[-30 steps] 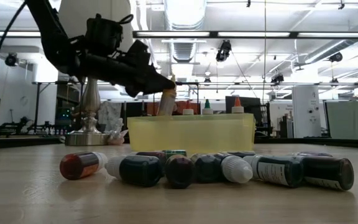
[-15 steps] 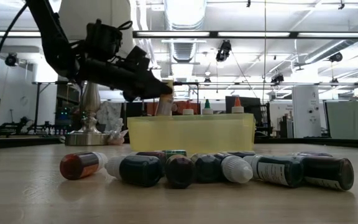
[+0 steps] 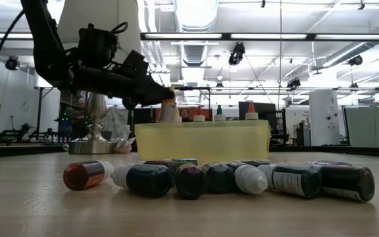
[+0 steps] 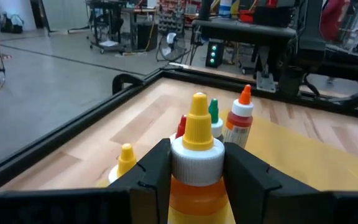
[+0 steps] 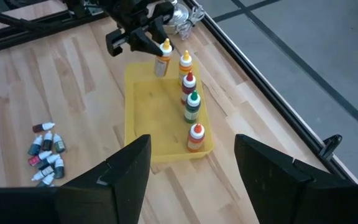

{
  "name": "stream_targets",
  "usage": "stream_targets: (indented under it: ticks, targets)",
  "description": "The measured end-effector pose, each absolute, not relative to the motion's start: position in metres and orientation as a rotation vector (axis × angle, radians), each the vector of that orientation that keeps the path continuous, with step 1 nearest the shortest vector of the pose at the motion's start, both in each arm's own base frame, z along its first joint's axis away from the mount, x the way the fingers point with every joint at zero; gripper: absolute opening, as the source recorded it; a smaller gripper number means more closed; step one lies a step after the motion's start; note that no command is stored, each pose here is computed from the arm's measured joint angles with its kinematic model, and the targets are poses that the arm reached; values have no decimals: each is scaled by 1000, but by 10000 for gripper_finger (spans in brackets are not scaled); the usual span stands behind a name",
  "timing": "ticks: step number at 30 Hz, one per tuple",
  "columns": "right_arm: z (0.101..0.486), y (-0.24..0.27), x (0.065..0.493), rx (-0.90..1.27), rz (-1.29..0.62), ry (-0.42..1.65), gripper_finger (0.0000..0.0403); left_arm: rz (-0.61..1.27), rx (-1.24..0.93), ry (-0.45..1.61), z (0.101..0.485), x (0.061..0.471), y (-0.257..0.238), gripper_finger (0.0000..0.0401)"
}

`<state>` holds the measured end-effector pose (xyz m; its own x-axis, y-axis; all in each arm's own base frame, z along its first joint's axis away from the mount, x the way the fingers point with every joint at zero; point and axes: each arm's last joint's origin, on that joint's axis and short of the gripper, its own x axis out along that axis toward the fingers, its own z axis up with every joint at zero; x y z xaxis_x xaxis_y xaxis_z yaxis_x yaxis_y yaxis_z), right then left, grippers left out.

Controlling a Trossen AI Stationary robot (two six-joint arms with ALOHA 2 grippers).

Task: Pick & Place food coloring
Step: Put the large yellow food coloring bottle into the yellow bin

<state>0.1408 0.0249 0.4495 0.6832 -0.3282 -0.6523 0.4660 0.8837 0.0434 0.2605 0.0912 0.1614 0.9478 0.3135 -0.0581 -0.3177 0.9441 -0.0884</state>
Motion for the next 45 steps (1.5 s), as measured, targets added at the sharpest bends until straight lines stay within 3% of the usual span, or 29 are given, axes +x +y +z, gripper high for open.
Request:
stream_targets:
  ticks: [45]
  targets:
    - [441,27,147,206,-449,701,224,246,-115,128,126,281,95,99]
